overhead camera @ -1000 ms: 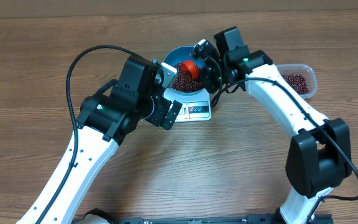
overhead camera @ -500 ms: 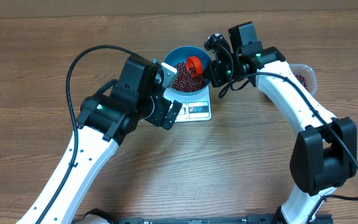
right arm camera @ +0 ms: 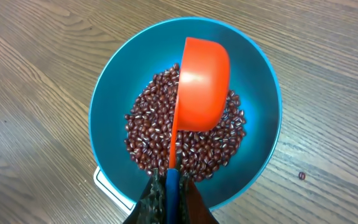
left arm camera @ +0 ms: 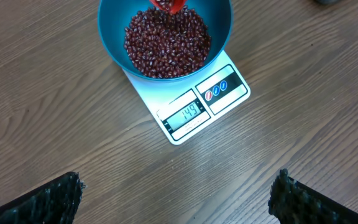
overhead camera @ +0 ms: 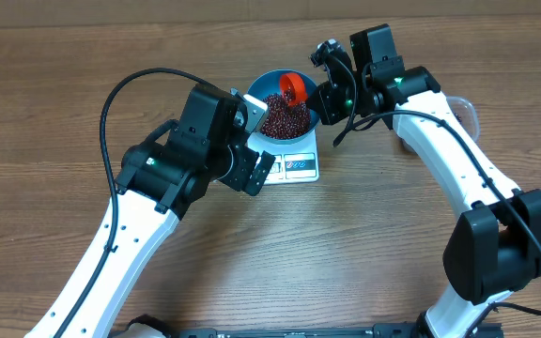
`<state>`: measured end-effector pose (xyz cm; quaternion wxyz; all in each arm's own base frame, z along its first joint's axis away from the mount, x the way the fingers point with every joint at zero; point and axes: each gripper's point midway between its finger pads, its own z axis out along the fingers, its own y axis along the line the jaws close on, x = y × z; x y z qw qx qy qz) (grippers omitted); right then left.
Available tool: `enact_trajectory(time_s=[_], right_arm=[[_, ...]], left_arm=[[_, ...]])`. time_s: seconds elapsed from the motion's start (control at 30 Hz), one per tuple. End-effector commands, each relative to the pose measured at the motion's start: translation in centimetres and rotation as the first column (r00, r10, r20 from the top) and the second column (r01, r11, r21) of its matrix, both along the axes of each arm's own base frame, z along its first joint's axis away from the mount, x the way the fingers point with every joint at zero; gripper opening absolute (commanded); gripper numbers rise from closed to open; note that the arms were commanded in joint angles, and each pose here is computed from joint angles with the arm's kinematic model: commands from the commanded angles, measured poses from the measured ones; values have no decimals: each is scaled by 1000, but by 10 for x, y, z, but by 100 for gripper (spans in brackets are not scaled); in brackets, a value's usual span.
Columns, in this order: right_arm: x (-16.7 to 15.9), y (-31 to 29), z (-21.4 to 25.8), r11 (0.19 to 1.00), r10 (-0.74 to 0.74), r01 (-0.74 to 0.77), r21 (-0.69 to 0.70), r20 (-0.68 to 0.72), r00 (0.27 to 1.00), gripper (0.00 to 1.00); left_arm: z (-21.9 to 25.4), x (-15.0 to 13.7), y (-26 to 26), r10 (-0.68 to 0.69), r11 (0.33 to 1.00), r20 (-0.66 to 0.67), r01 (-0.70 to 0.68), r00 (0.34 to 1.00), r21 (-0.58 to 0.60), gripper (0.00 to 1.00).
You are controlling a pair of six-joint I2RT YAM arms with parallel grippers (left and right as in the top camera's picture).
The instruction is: Scoop item into bowl and weigh 150g on scale
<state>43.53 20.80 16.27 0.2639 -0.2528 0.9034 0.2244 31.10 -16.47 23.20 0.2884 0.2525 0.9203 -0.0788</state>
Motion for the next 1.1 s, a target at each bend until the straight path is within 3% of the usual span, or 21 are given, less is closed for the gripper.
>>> enact_trajectory(time_s=[0.0, 0.5, 0.63, 0.77, 1.07], right_arm=[[1, 2, 40, 999, 2, -5, 38, 80, 997, 4], [-9, 1, 74, 998, 10, -19, 54, 150, 989, 4], [-24, 9, 69, 990, 144, -138, -43, 193, 971, 4], [-17, 0, 62, 992, 56, -33, -122, 192, 980, 4], [-17, 0, 62, 992, 54, -31, -121, 190, 980, 4]], left_arm=[[-2, 0, 1, 10, 1000, -7, -10, 1000, -7, 100], [-2, 0, 1, 10, 1000, -7, -10, 1000, -7, 100], [-2, 0, 1, 10, 1000, -7, -10, 1000, -7, 100], [-2, 0, 1, 10, 1000, -7, -10, 1000, -7, 100], [-2, 0, 1, 10, 1000, -7, -10, 1000, -7, 100]])
